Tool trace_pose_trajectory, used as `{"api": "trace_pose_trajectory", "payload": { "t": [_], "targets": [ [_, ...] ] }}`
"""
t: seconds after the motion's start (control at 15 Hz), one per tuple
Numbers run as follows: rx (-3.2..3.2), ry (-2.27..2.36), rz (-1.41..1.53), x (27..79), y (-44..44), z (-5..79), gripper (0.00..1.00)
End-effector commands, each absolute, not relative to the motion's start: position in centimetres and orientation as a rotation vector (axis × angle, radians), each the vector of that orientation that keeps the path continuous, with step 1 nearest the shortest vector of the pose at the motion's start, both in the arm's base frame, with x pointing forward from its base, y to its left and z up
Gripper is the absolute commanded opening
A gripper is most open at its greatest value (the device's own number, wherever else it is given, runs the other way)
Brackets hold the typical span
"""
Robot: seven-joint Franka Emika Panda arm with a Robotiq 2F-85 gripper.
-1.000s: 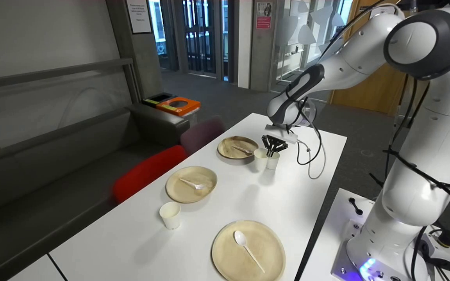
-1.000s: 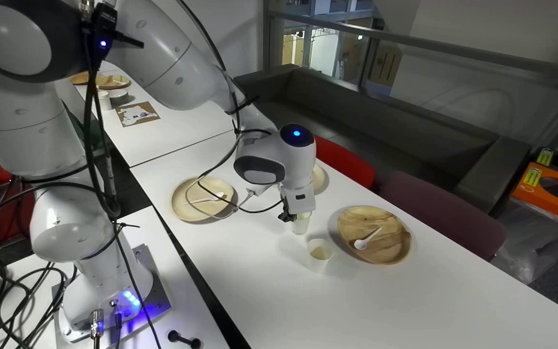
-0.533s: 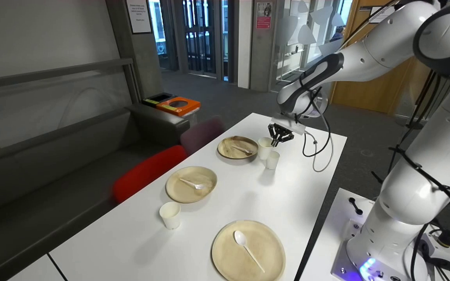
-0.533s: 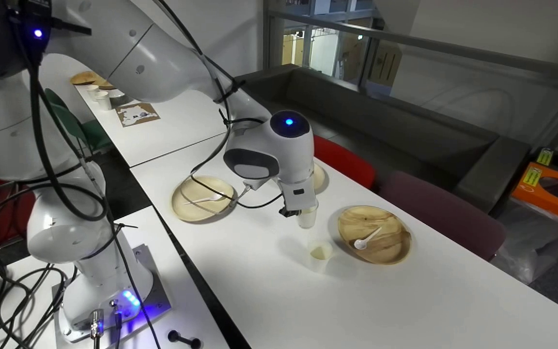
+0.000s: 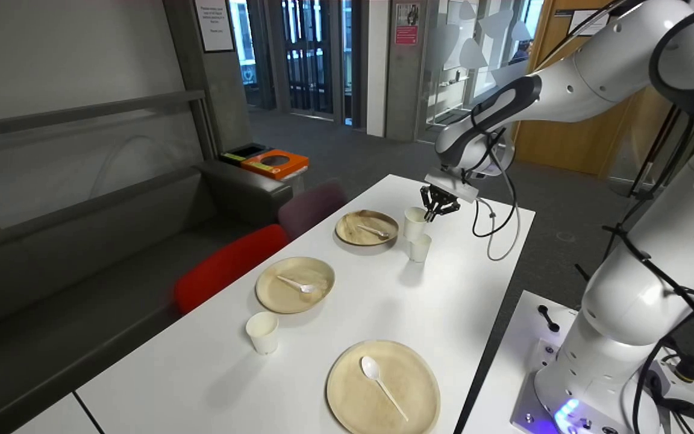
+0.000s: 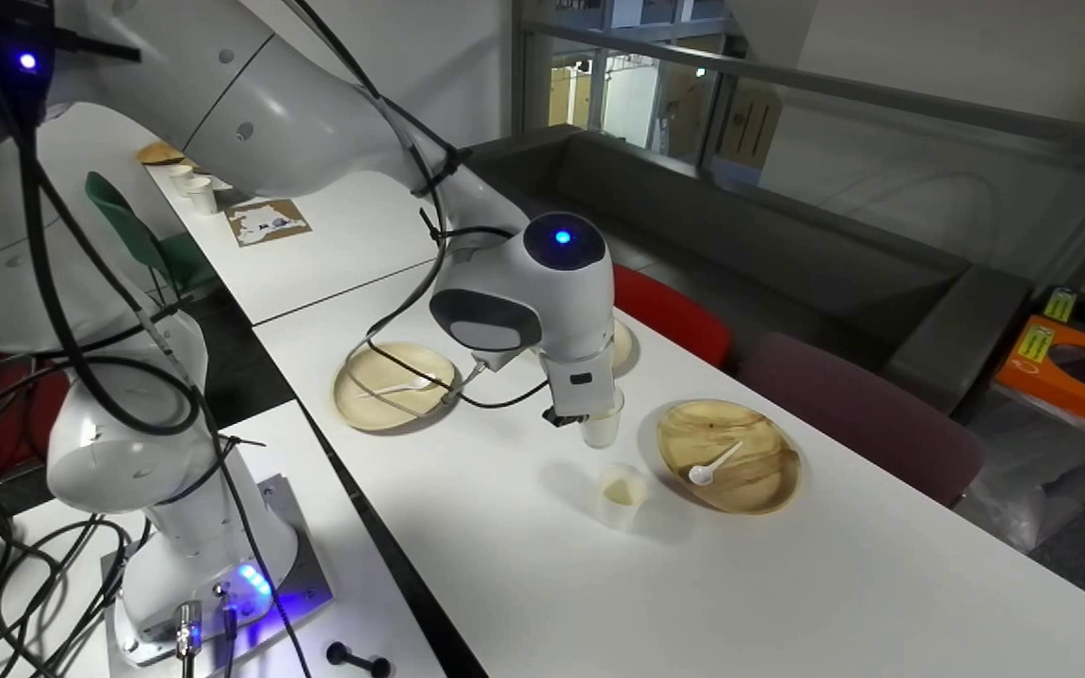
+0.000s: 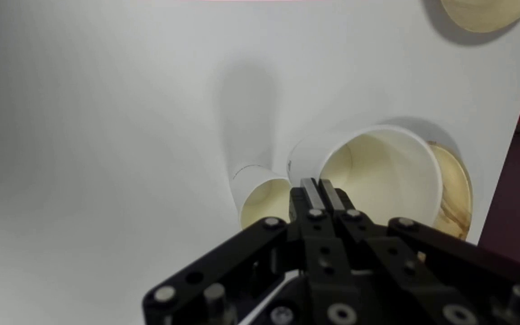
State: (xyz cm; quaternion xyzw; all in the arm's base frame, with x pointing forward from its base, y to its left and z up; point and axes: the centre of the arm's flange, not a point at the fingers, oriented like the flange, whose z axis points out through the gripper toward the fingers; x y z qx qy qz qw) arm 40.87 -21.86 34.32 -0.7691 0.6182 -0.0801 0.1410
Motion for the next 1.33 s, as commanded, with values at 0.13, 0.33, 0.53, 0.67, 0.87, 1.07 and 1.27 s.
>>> {"api": "trace_pose_trajectory", "payload": {
  "t": [0.13,0.33,0.53,0.67,0.87,1.07,1.27],
  "targets": [
    [-2.169,1.871,-0.181,40.5,-23.8,34.0,0.01],
    [-2.134,1.912,-0.17,40.5,-25.0,33.3,0.01],
    [-2.101,1.97,-0.18,41.0,-26.0,32.9,0.01],
    [-2.079,2.006,-0.181,41.4,-26.5,32.8,0.01],
    [-2.059,2.041,-0.177,42.2,-26.9,32.6,0.01],
    [-2.051,2.059,-0.169,43.0,-27.1,32.3,0.01],
    [-2.047,2.074,-0.156,43.6,-27.4,31.7,0.01]
  ]
}}
